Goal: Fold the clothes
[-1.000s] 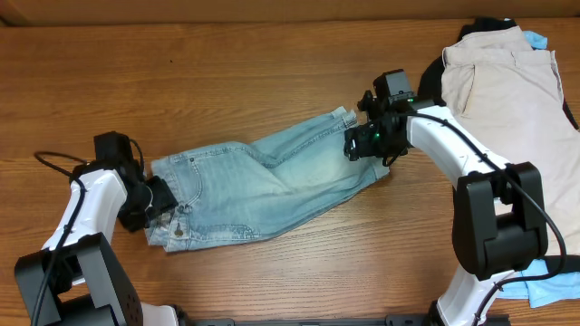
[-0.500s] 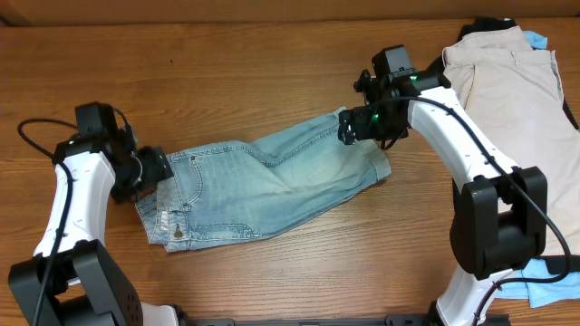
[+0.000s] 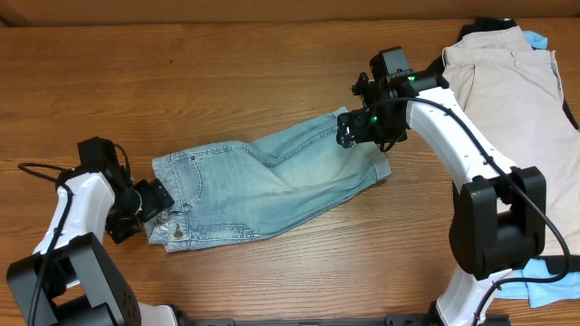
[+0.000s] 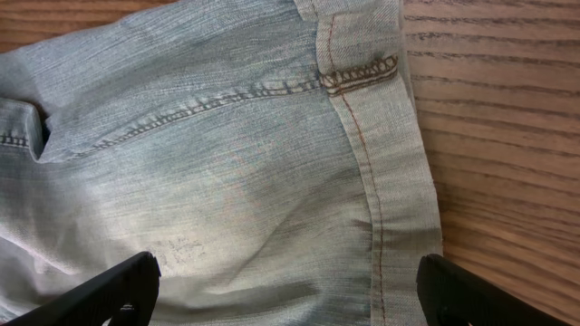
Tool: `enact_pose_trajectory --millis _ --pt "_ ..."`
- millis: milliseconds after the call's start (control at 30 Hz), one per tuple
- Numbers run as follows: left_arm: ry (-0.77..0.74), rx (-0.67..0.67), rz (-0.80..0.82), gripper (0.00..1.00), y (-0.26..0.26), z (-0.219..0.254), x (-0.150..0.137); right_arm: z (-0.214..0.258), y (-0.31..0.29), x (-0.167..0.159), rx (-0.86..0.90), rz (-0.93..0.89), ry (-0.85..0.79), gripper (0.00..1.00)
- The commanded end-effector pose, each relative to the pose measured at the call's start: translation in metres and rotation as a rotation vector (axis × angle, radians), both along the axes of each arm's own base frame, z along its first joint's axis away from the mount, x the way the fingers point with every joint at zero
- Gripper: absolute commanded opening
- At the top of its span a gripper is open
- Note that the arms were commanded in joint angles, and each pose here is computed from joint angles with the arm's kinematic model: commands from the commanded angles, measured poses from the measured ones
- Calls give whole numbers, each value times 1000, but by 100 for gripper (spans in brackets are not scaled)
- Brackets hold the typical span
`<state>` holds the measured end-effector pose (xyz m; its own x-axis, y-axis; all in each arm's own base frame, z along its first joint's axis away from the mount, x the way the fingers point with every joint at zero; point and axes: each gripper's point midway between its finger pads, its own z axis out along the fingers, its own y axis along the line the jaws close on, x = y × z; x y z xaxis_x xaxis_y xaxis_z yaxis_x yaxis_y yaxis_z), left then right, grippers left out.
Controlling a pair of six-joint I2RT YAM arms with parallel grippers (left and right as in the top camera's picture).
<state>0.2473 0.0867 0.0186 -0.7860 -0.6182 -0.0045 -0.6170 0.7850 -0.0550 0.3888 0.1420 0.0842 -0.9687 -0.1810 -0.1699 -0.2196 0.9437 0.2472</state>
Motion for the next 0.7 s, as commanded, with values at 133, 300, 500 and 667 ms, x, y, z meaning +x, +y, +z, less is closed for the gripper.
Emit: enact_pose_trajectory --millis 133,300,500,667 --pt "-44 21 -86 93 2 -12 4 6 4 2 12 10 -15 95" --pt "-95 -15 -124 86 -7 -19 10 7 4 2 12 10 -16 95" --pt "-112 -6 -183 73 -19 -34 8 7 4 3 13 9 -19 94" --pt "-117 0 -174 37 -23 -36 9 7 4 3 13 6 -18 93"
